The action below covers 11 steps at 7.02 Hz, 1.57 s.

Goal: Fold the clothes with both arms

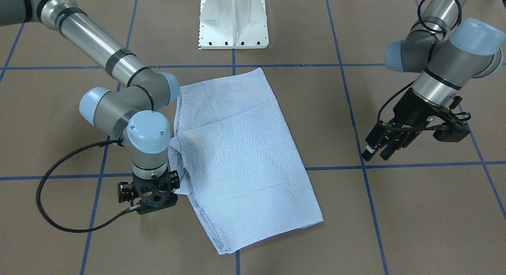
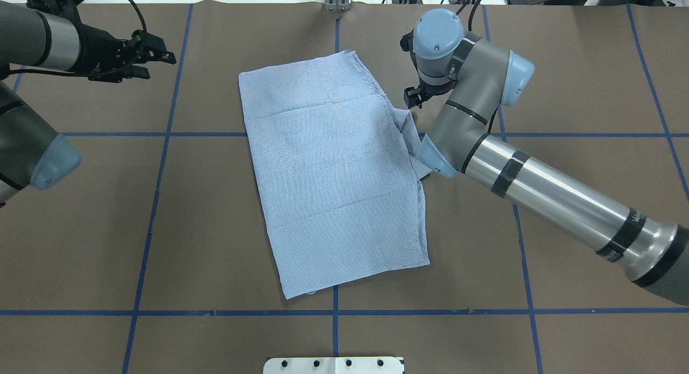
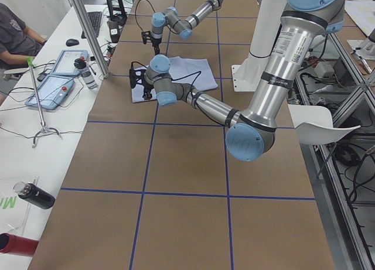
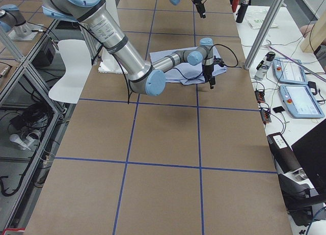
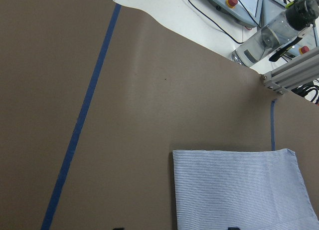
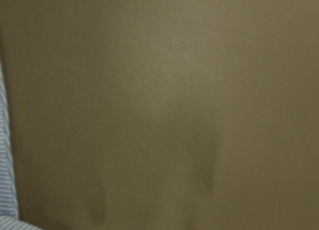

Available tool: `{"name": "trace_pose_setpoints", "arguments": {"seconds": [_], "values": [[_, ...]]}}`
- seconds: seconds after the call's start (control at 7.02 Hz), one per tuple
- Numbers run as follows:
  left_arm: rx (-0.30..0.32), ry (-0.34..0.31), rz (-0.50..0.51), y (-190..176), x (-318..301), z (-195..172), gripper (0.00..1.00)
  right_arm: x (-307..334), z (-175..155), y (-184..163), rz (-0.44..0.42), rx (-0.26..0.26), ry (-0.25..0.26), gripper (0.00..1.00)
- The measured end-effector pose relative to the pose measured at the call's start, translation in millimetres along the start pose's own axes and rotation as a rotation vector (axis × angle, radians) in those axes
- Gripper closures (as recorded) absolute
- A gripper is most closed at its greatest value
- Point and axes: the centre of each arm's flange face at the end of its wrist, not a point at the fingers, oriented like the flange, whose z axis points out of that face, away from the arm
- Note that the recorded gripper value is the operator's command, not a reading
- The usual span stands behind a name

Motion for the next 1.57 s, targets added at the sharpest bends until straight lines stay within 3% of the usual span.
{"name": "trace_pose_setpoints", "arguments": {"seconds": [0.14, 0.29, 0.86, 1.14, 1.57], "values": [[0.001, 0.002, 0.001, -0.4, 0.6, -1.0, 0.25, 3.3, -12.3, 2.2, 0.033, -0.001, -0.048, 0.0], [0.002, 0.002, 0.001, -0.7, 0.6, -1.4, 0.25, 2.2, -26.7, 15.8, 0.121, 0.001, -0.105, 0.0], [0.003, -0.002, -0.001, -0.8, -1.7, -0.6, 0.25, -48.8, -87.7, 151.5, 0.635, -0.021, -0.291, 0.0], [0.002, -0.005, -0.003, -0.6, -3.0, 0.4, 0.25, -106.5, -97.9, 218.2, 0.855, -0.009, -0.309, 0.01], [0.002, -0.009, -0.006, -0.5, -5.9, 0.2, 0.25, -132.9, -88.3, 291.1, 1.057, -0.058, -0.293, 0.02]]}}
